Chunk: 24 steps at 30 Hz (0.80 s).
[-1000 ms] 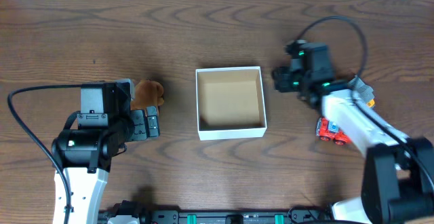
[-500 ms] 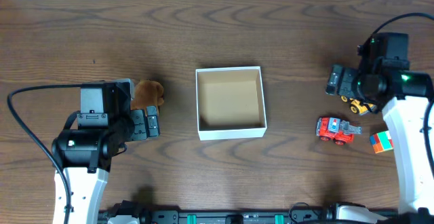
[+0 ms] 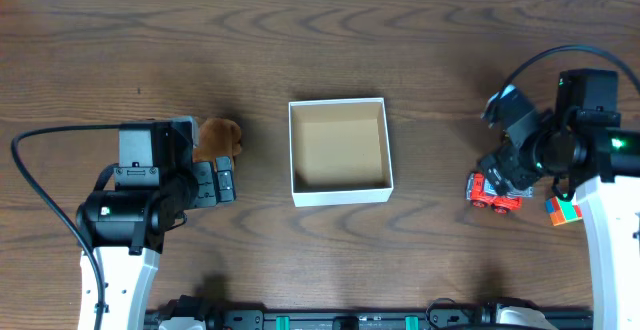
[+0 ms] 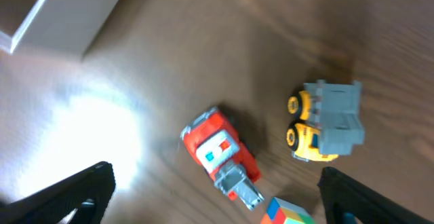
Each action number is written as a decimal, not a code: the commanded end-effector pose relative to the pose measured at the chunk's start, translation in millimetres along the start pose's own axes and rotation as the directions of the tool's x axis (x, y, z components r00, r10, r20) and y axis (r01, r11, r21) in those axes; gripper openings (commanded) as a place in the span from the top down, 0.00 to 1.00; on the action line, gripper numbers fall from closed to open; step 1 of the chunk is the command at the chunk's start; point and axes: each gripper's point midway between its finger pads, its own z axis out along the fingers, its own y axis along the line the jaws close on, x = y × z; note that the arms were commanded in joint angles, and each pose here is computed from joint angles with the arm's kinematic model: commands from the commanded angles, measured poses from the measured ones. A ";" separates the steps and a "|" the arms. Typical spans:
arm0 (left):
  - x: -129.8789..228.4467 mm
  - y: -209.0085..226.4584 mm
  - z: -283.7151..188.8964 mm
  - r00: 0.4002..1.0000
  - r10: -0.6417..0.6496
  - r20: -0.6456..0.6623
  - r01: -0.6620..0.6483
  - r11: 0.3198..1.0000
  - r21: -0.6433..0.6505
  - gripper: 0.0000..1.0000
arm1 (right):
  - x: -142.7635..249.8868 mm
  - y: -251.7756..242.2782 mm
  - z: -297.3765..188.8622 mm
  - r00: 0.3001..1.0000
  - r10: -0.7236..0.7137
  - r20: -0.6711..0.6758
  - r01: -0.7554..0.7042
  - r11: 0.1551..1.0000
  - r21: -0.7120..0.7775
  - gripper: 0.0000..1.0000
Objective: Pack container
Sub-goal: 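Lower the right gripper onto the red fire truck and grasp it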
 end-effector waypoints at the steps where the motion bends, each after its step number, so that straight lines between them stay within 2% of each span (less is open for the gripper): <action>1: -3.2 -2.8 -3.8 1.000 -0.008 0.008 0.008 1.000 0.012 0.02 | 9.1 -8.8 14.0 0.983 -0.167 -0.079 0.166 0.986 -0.020 0.05; 9: -2.7 -2.7 -3.7 1.000 -0.008 0.005 0.008 1.000 0.012 0.02 | 43.2 -10.9 31.9 0.957 -0.158 -0.244 0.135 0.985 -0.109 0.05; 12: -2.8 -2.7 -3.7 1.000 -0.008 0.006 0.007 1.000 0.012 0.02 | 56.8 -16.3 33.8 0.935 -0.163 -0.314 0.139 0.985 -0.098 0.04; 21: -2.8 -2.7 -3.7 1.000 -0.008 0.006 0.007 1.000 0.012 0.02 | 80.3 -12.6 49.7 0.886 -0.242 -0.395 0.189 0.967 -0.168 0.05; 22: -2.9 -2.7 -3.7 1.000 -0.007 0.006 0.007 1.000 0.012 0.02 | 85.1 -9.5 54.0 0.880 -0.245 -0.406 0.184 0.966 -0.183 0.01; 24: -2.8 -2.7 -3.7 1.000 -0.008 0.006 0.007 1.000 0.012 0.02 | 93.7 -5.9 61.9 0.870 -0.249 -0.426 0.180 0.964 -0.197 0.01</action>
